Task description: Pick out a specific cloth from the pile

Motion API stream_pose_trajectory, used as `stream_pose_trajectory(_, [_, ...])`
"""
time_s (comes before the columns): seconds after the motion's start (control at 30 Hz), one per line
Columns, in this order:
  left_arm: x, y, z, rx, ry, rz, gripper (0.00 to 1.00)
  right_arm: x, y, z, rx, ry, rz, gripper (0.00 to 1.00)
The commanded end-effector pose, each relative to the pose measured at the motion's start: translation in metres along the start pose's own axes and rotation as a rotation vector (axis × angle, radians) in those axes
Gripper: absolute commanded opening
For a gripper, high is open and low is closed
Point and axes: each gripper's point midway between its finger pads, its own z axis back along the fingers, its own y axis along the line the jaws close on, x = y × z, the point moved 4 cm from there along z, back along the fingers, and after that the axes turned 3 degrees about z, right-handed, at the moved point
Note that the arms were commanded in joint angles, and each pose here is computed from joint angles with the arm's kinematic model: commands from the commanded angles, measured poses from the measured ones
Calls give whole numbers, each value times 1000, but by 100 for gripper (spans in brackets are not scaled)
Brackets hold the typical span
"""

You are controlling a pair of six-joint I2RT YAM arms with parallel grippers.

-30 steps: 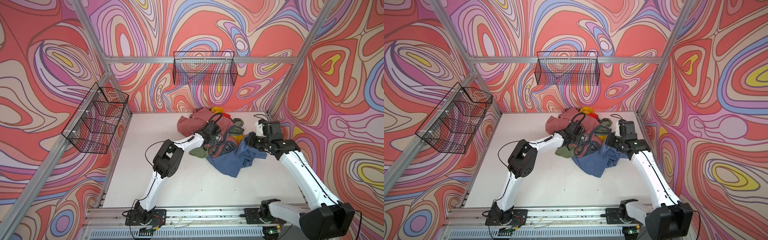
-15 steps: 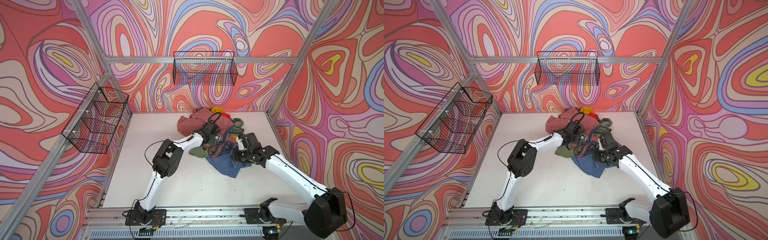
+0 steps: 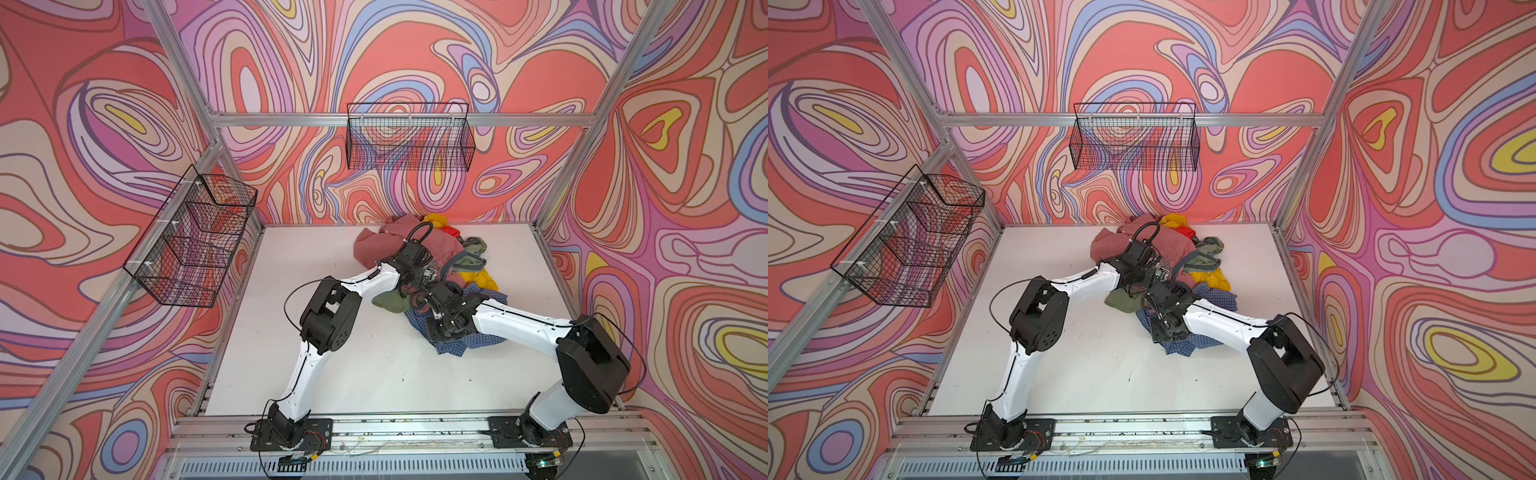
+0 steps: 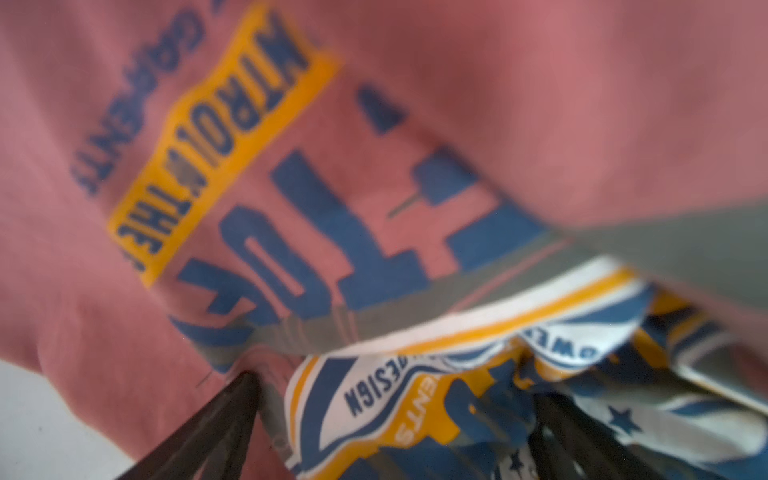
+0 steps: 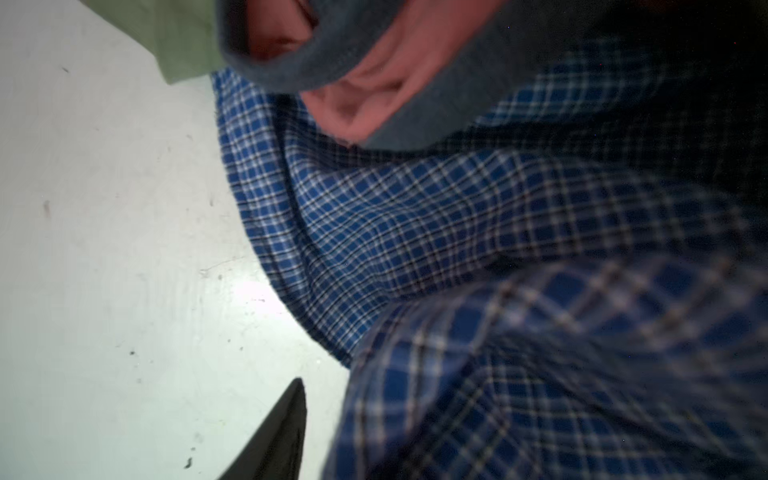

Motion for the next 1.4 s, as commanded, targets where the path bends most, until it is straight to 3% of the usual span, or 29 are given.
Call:
stream_pose_trajectory(0.0, [-19,27,-2,68,76,24,100,3,-5,-9,-51,-18,31,65])
stream_pose_trajectory(0.2, [-18,26,-3,68,78,28,100,-7,11,-21,-120,22,133,78])
stream_pose_trajectory(0.4, [-18,26,-5,73,95,34,100,-15,2,-43,-292,135,180,73])
stream_pose_trajectory(0.5, [-19,27,-3,72,94,33,100,-21,-5,-48,-327,160,172,60])
stream_pose_trajectory(0.53, [-19,27,-3,71,91,31,100,-25,-9,-49,-345,173,170,47])
stream_pose_trajectory(0.7, [-19,24,-4,52,89,21,100,-29,-18,-47,-390,158,170,8])
stream_pose_trajectory(0.87, [-25,24,-7,43,105,6,100,-1,-3,-12,-275,-42,116,0])
stream_pose_trajectory(1.07, [-31,26,-11,54,126,-7,100,43,8,83,-157,-393,42,0])
stream_pose_trajectory(1.37, [-34,24,-12,42,135,19,100,74,-6,218,-169,-758,52,0])
